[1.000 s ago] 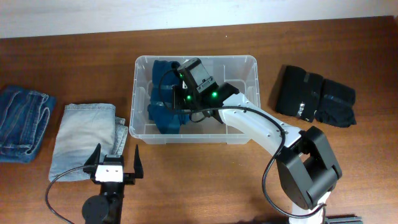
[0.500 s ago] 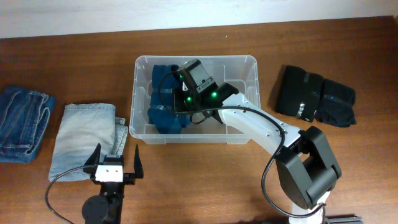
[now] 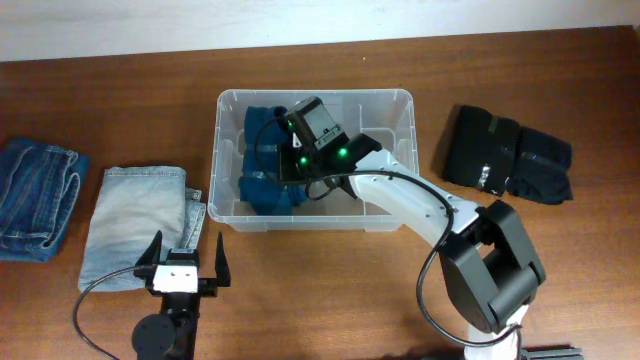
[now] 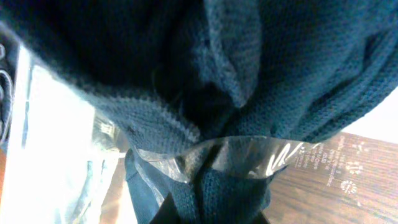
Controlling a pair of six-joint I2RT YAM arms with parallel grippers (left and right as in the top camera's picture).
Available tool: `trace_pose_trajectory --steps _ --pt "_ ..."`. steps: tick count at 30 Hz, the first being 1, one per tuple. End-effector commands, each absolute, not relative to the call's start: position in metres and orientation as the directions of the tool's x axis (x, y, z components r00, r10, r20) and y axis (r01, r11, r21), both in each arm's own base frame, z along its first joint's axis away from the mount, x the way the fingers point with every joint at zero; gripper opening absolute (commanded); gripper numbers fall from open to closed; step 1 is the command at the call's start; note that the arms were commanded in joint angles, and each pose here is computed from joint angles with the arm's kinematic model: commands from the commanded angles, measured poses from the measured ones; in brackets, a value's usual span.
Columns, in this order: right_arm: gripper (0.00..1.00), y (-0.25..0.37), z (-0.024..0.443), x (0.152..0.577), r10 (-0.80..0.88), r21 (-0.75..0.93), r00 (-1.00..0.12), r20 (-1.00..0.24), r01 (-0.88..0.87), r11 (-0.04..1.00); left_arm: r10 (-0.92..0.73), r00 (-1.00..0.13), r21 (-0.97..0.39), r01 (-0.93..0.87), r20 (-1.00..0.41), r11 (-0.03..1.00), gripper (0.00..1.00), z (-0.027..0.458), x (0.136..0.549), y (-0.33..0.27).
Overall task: Pack container
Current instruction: 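Press the teal garment down against the bin's left side with the right gripper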
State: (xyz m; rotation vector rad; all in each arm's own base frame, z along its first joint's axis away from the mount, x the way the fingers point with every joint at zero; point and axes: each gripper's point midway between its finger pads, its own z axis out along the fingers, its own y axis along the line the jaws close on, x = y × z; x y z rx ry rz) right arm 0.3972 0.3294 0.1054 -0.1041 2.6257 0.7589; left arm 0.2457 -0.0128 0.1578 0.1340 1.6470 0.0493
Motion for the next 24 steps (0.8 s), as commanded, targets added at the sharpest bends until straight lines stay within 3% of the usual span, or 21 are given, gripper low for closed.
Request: trace_pose_trajectory --steps 1,9,11,17,21,24 --pt "0.04 0.3422 0.107 0.3939 0.006 0.519 -0.917 -0.398 -0.22 0.826 0.133 -0.072 0.128 0.062 -0.989 0.99 0.99 0.1563 0.2456 -0.013" --pt "0.05 0.344 0.1056 0.3916 -0.001 0.528 -0.922 -0.387 -0.223 0.819 0.133 -0.072 0.128 0.062 -0.989 0.99 0.99 0.1563 0.2456 -0.013" --pt "0.11 0.3434 0.1049 0.3908 -0.003 0.526 -0.924 -0.383 -0.221 0.821 0.133 -0.072 0.128 0.062 -0.989 0.99 0.99 0.1563 0.2456 -0.013" --pt "0.17 0.3428 0.104 0.3899 -0.004 0.525 -0.925 -0.379 -0.218 0.823 0.133 -0.072 0.128 0.062 -0.989 0.99 0.99 0.1563 0.2456 -0.013" --pt "0.34 0.3427 0.104 0.3898 -0.004 0.525 -0.926 -0.378 -0.218 0.823 0.133 -0.072 0.128 0.062 -0.989 0.99 0.99 0.1563 0.2456 -0.013" --pt "0.58 0.3428 0.104 0.3899 -0.004 0.525 -0.925 -0.379 -0.218 0.823 0.133 -0.072 0.128 0.062 -0.989 0.99 0.99 0.1563 0.2456 -0.013"
